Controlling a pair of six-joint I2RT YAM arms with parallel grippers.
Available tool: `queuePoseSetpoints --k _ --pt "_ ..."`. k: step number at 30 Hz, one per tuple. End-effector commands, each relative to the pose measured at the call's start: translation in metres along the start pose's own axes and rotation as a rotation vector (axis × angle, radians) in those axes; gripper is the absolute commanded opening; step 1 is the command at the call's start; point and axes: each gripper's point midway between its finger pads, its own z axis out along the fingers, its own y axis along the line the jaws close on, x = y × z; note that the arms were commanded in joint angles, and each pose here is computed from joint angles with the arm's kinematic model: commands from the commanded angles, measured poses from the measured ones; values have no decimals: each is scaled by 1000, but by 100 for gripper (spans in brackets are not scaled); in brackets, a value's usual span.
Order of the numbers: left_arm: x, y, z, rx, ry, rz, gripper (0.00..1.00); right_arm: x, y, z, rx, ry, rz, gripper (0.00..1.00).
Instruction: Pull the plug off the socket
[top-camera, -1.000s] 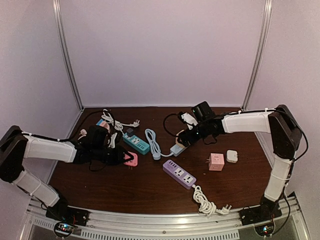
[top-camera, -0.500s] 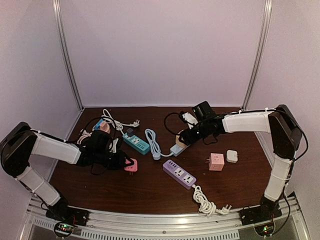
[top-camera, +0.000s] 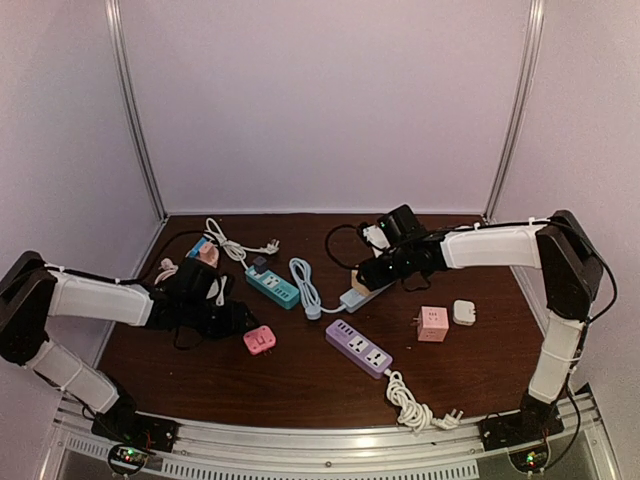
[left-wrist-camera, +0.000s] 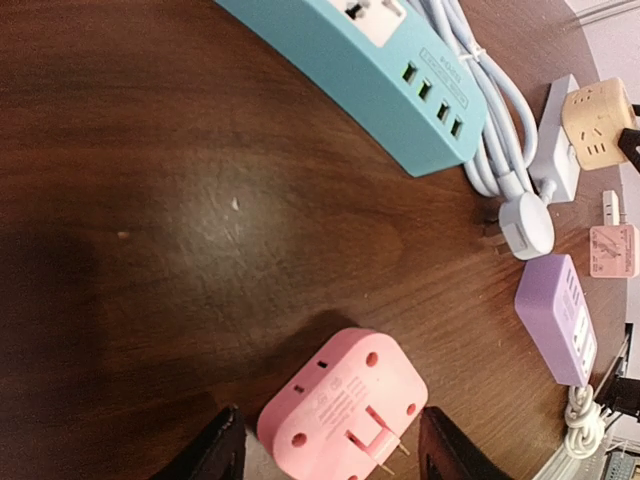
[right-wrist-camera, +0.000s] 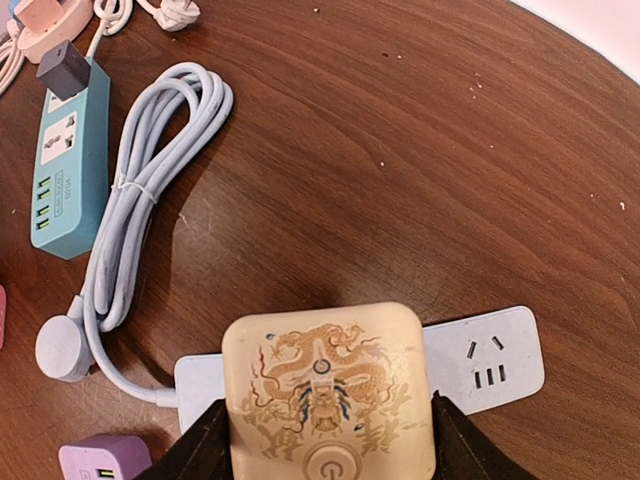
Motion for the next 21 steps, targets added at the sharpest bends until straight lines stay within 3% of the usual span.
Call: queuePoseSetpoints --k 1,8,12,17,21 --pt "-37 -7 -25 -76 -115 70 64 5 -6 -7 86 10 107 43" --pt "-73 -71 -29 35 -157 168 63 8 -27 -15 202 -36 256 42" --pt "-86 -111 -2 124 -122 201 53 11 -29 -17 216 -60 336 41" --pt "-94 -163 36 241 -68 236 43 4 -8 -19 217 -95 325 41" --pt "-92 -182 68 302 -24 220 35 5 -1 -16 218 -82 319 43"
